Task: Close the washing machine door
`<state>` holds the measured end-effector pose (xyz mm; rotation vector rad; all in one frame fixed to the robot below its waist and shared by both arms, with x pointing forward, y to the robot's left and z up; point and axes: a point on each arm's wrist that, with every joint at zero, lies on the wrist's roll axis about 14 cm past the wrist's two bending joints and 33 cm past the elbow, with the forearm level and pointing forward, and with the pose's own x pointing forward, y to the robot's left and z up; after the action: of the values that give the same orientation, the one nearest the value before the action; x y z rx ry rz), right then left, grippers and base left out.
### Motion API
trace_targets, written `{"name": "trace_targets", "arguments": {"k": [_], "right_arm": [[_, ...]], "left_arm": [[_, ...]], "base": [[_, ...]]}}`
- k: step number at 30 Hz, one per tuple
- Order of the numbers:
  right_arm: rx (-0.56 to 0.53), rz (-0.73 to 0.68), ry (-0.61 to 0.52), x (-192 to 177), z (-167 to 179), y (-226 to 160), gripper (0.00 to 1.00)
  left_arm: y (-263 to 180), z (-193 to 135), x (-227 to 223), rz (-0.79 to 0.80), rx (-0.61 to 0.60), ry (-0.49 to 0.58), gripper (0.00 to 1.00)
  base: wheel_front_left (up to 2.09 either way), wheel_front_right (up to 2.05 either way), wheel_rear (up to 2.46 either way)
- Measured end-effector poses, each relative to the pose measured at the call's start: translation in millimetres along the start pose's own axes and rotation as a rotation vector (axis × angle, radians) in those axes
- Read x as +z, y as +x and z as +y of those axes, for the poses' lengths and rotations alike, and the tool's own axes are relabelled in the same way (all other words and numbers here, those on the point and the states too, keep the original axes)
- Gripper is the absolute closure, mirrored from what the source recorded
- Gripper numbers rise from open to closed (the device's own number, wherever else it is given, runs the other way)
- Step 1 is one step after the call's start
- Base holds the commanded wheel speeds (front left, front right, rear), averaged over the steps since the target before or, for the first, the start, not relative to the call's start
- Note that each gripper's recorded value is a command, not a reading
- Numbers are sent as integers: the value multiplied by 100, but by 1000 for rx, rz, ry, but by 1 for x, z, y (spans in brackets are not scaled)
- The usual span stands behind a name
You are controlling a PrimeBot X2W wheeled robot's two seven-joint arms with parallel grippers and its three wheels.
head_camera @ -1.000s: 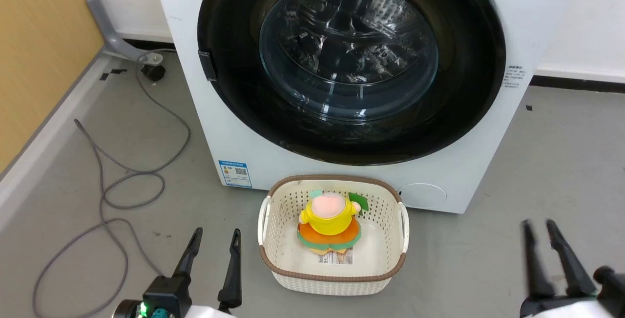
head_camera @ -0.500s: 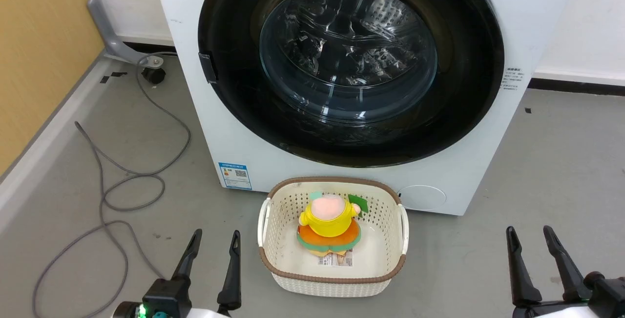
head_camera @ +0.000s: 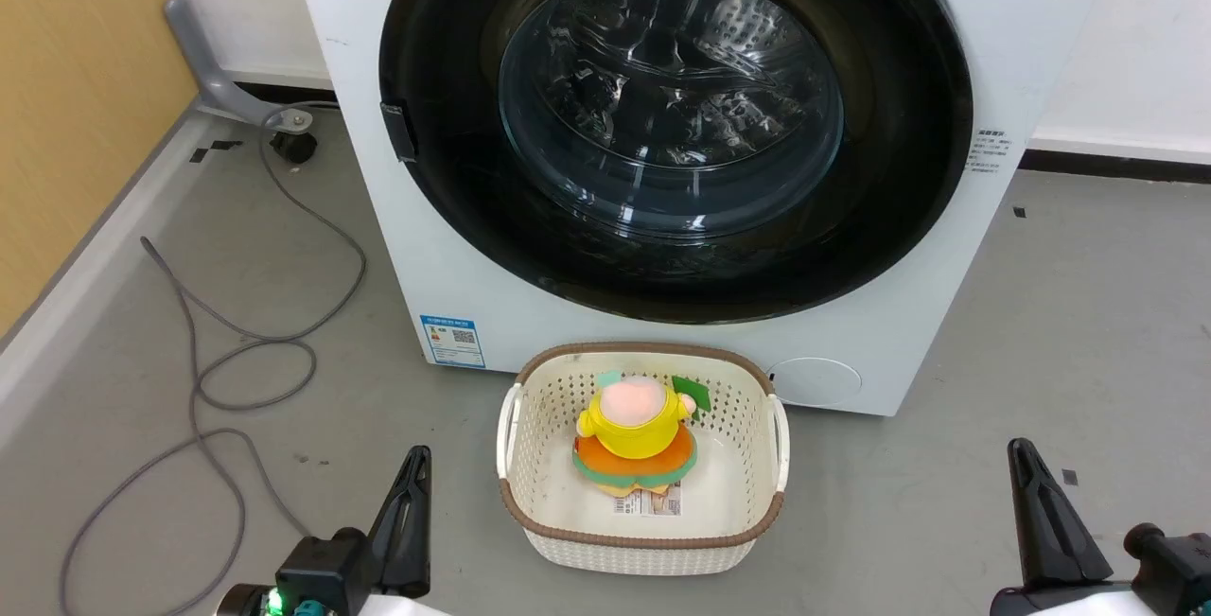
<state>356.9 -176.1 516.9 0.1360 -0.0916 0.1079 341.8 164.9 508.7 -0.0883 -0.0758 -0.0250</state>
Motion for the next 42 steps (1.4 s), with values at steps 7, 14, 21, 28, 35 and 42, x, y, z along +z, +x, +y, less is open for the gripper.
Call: {"name": "trace_targets", "arguments": {"k": [7, 14, 21, 28, 35, 42], "right_arm": [[2, 12, -8, -1, 1, 0, 100], [2, 25, -16, -3, 1, 0, 100], [4, 39, -27, -5, 2, 0, 100], [8, 41, -38, -3, 3, 1, 100], [11, 47, -52, -3, 4, 2, 100], [12, 55, -58, -3, 5, 3, 100]], "left_arm": [[1, 0, 0, 8, 0, 9, 100], [3, 1, 0, 14, 1, 17, 100], [4, 2, 0, 21, 2, 26, 100], [5, 2, 0, 29, 1, 34, 100], [7, 3, 1, 35, 1, 40, 100], [8, 4, 1, 43, 3, 46, 100]], "base": [[0, 0, 0], [0, 0, 0], [0, 0, 0], [0, 0, 0], [0, 0, 0], [0, 0, 0]]}}
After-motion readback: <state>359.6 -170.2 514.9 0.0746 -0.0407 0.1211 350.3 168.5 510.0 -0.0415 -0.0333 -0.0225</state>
